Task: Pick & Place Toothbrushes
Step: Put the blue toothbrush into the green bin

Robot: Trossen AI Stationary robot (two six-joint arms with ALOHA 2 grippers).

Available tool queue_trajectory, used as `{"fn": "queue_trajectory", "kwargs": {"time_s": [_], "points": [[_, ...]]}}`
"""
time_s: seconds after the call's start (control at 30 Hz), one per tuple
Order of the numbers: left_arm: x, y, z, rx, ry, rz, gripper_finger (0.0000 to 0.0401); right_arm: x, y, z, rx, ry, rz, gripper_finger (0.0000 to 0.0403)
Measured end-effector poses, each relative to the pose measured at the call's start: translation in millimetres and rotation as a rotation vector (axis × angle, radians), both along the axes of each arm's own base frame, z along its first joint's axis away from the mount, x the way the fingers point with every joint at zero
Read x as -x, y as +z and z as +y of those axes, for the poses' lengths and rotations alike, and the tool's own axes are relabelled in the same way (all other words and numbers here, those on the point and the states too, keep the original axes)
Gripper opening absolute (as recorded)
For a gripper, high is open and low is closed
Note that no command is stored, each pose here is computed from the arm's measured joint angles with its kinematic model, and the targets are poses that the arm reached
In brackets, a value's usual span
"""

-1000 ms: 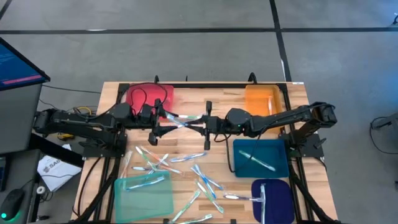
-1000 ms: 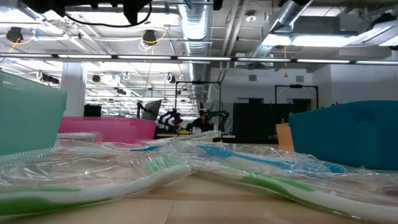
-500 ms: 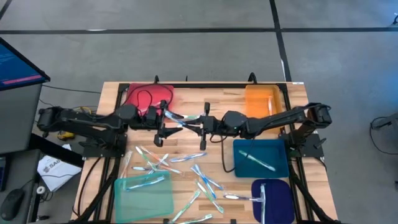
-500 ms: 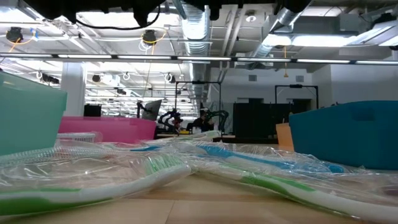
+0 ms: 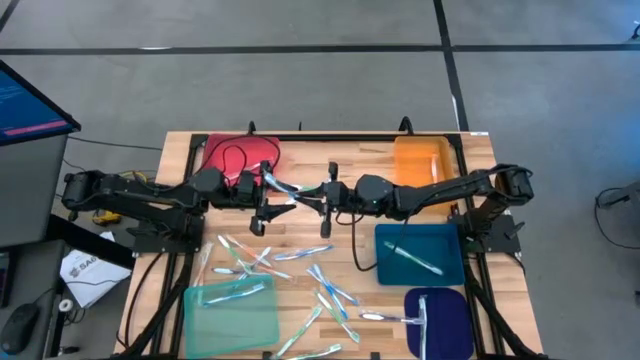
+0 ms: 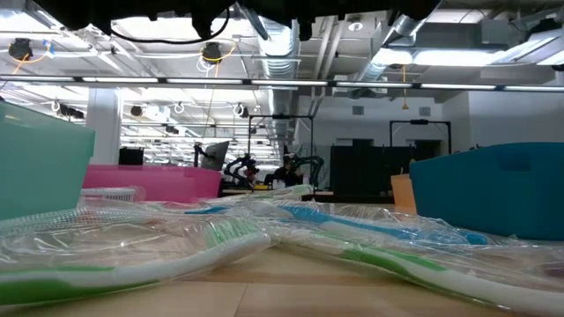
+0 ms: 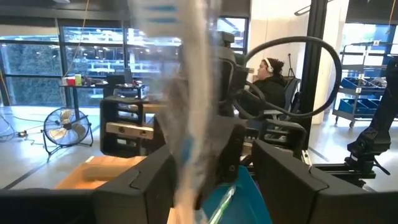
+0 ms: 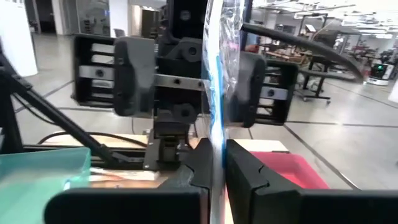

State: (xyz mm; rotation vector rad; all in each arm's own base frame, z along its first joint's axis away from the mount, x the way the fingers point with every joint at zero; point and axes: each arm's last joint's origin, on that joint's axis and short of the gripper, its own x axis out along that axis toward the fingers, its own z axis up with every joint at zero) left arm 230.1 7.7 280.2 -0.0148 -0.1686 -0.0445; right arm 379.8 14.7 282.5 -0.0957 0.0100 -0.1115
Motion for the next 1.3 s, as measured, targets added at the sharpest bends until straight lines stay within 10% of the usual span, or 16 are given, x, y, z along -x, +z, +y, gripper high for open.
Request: {"fn": "queue_trajectory", "kwargs": {"time_s": [0.33,0.63,1.3], "points": [[0,0,-1,0.006,-0.019,0.005,0.0147,0,0,0,0.000,0.006,0.005,0.0016],[0,-2,0,0.025,-0.013,0.019,0.0017,0,-1,1,-0.007,0.023,0.007,0.0028],[1,-3,-4,0.059,-0.143,0.043,0.0013,21,24,23,-0.001,0.096,0.011,0.0071]]}}
